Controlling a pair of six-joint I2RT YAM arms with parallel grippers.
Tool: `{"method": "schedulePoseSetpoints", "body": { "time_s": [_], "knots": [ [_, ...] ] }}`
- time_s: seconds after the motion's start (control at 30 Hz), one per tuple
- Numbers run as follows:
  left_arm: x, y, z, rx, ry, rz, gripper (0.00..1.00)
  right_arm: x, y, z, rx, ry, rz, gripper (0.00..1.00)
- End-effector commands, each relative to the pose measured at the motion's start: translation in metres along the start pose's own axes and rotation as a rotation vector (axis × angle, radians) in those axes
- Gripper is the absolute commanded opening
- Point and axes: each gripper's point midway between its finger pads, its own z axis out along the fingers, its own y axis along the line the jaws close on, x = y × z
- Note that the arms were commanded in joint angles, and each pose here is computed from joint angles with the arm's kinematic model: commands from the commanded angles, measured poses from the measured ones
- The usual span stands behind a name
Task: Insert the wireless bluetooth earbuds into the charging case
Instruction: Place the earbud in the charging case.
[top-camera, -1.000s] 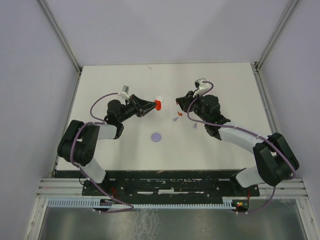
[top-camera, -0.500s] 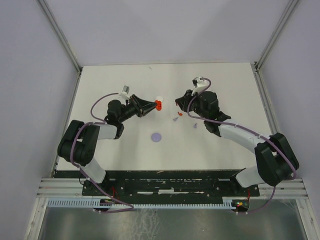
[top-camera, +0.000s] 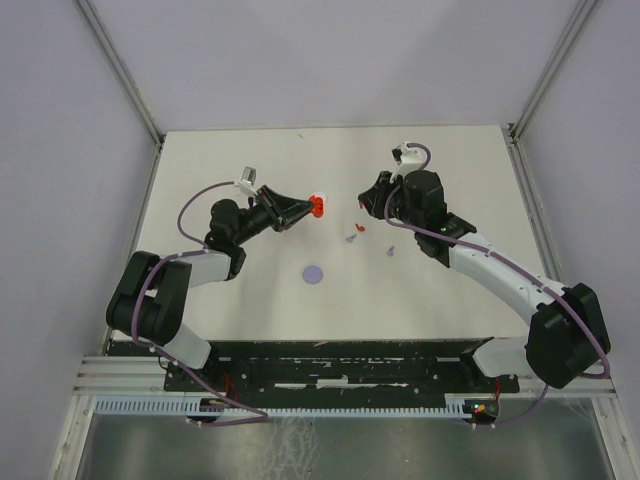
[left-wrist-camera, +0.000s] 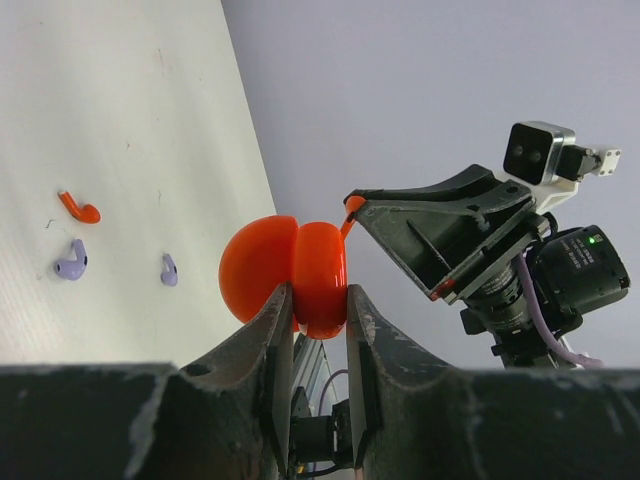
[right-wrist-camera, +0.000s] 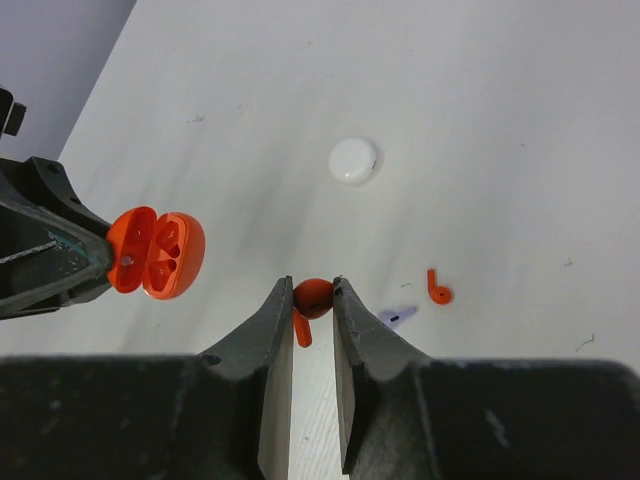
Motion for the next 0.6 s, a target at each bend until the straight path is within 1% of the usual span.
{"method": "schedulePoseSetpoints", "body": {
  "time_s": [0.0,0.57],
  "knots": [
    [0.0014,-0.0148,-0.0023,0.038,0.008,0.039,0.03,-0.0205,0.002,-0.007,0.023,-0.043,0.018,0.09],
    [0.0015,-0.0155,-0.0021,0.038,0.008,0.04,0.03,-0.0201,0.0007,-0.0075,0.029,-0.043,0.012,0.09]
  ]
}}
